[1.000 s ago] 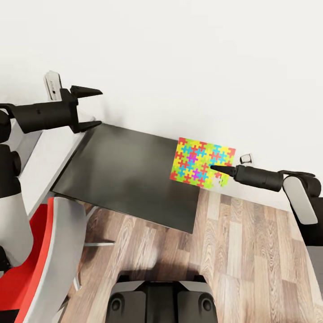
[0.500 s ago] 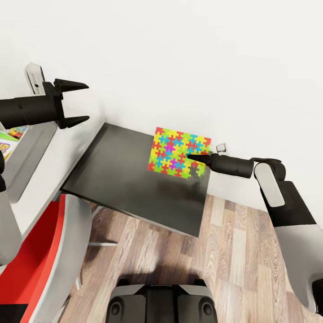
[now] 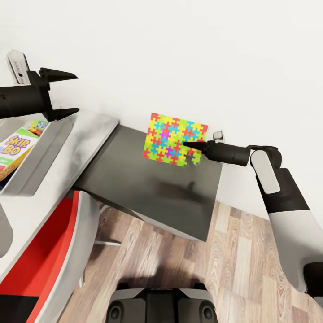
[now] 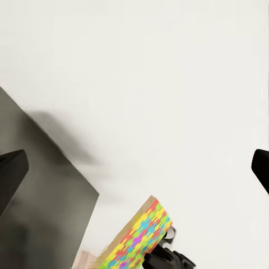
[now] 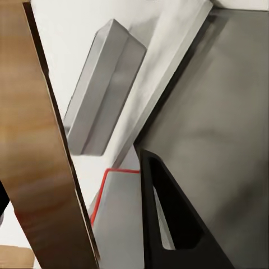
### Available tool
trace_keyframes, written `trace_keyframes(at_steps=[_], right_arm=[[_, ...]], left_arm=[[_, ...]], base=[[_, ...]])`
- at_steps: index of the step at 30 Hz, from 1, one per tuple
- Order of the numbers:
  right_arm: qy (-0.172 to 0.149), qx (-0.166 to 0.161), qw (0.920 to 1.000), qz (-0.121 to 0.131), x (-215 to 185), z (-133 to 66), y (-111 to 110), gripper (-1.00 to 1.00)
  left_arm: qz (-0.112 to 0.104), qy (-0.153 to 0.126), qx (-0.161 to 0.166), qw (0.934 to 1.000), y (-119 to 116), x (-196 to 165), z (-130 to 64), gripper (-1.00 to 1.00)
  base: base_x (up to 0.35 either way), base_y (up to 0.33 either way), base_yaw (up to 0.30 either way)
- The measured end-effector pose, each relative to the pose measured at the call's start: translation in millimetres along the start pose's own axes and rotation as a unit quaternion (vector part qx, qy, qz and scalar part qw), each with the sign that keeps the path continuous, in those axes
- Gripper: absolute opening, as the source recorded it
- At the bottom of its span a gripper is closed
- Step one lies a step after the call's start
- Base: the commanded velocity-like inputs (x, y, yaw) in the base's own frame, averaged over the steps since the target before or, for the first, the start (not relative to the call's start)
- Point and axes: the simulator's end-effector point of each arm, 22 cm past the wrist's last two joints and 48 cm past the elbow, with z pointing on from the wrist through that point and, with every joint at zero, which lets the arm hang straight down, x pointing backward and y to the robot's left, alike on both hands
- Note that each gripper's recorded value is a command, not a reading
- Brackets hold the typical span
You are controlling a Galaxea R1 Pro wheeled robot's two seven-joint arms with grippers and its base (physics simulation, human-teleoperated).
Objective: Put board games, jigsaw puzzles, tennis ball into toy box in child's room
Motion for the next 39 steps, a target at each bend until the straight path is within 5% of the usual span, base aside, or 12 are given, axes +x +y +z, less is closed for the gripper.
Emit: trace_keyframes(at_steps=[11,22,39], right_arm=[[-0.011,-0.015,0.9998,0.005,-30.7,11.4,15.1,-1.0],[-0.007,-0.034,0.9984,0.044,-40.8,42.3,24.3,-1.0],[0.001,0.003,0.9989,0.046,-49.4,85.0,42.4,-1.0]], left_arm=[[0.021,-0.022,-0.023,0.9993,1.1,-19.0,-24.8,1.0],[0.022,-0.02,-0.055,0.9981,23.8,-15.1,-36.6,1.0],[0.021,-0.025,-0.086,0.9957,47.0,-15.1,-59.3,1.0]], base=[[0.0,0.0,0.184],[0.0,0.0,0.194],[0.0,0.0,0.196]])
